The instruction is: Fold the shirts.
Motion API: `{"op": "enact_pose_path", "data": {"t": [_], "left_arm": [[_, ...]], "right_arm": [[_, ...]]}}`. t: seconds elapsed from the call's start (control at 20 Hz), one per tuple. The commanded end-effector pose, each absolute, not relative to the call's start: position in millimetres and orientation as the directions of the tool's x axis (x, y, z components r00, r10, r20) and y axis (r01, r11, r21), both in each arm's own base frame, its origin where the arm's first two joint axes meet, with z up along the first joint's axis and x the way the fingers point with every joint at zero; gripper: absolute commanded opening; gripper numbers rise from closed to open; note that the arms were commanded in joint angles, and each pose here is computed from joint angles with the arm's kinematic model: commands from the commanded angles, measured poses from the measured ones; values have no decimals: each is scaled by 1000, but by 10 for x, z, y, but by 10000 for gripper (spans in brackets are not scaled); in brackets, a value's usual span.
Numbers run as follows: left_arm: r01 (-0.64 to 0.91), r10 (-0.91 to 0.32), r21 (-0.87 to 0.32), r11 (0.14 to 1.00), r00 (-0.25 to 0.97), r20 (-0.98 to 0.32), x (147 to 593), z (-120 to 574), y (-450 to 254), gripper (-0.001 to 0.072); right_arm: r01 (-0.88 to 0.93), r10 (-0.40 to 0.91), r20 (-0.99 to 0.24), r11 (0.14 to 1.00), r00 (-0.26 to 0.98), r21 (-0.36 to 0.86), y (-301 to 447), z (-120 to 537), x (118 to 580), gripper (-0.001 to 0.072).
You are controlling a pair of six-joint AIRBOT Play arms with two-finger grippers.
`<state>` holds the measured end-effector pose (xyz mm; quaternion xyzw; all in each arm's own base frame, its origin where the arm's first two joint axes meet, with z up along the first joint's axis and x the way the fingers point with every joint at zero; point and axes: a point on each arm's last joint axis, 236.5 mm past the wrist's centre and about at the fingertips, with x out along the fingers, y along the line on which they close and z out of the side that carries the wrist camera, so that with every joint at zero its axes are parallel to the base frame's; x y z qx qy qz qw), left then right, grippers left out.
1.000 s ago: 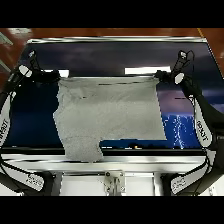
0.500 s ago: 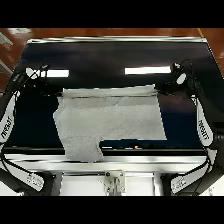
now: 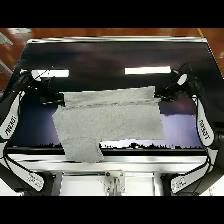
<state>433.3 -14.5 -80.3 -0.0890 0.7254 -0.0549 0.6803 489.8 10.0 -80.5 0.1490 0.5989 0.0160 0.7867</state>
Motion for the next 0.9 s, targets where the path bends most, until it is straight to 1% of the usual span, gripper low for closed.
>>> {"op": "enact_pose_path", "data": {"t": [0.0,0.05,0.1,0.15,0.2,0.25,0.35,0.4,0.45,0.55,0.7,0.8,0.85], "left_arm": [[-65,-205,-201,977,-57,-977,4206,-371,18,540],[-63,-206,-203,977,-50,-977,4116,-192,101,540],[-53,-220,-217,975,-49,-974,3997,-44,147,563],[-43,-265,-263,964,-58,-963,3828,58,128,680],[-71,-325,-321,944,-65,-943,3616,88,82,686],[-120,-375,-366,923,-60,-925,3413,36,39,686],[-228,-448,-425,876,-63,-892,2915,-228,-81,686],[-265,-476,-440,858,-84,-876,2620,-377,-157,686],[-290,-496,-454,843,-91,-863,2383,-508,-231,685],[-324,-515,-464,824,-86,-853,2081,-713,-355,684],[-368,-561,-503,782,-62,-826,1928,-938,-547,684],[-388,-593,-537,749,-31,-805,1932,-997,-670,656],[-387,-599,-544,744,-27,-800,1920,-1025,-718,656]], "right_arm": [[127,141,-952,975,272,181,-205,-383,4679,571],[131,98,-970,983,224,129,-404,-235,4457,569],[129,49,-986,989,157,70,-631,-123,4194,568],[114,26,-996,993,88,36,-807,-56,3936,568],[117,38,-999,992,31,41,-939,-17,3684,568],[160,69,-998,985,5,69,-1019,-13,3504,568],[264,192,-981,945,32,194,-1008,-48,3320,569],[297,260,-964,917,60,266,-944,-66,3277,568],[315,305,-949,896,76,313,-888,-89,3247,569],[322,342,-937,881,71,346,-808,-146,3183,569],[314,342,-935,881,92,354,-750,-196,3250,569],[308,332,-935,883,125,354,-747,-198,3344,569],[309,330,-933,881,140,358,-750,-194,3378,569]]}}
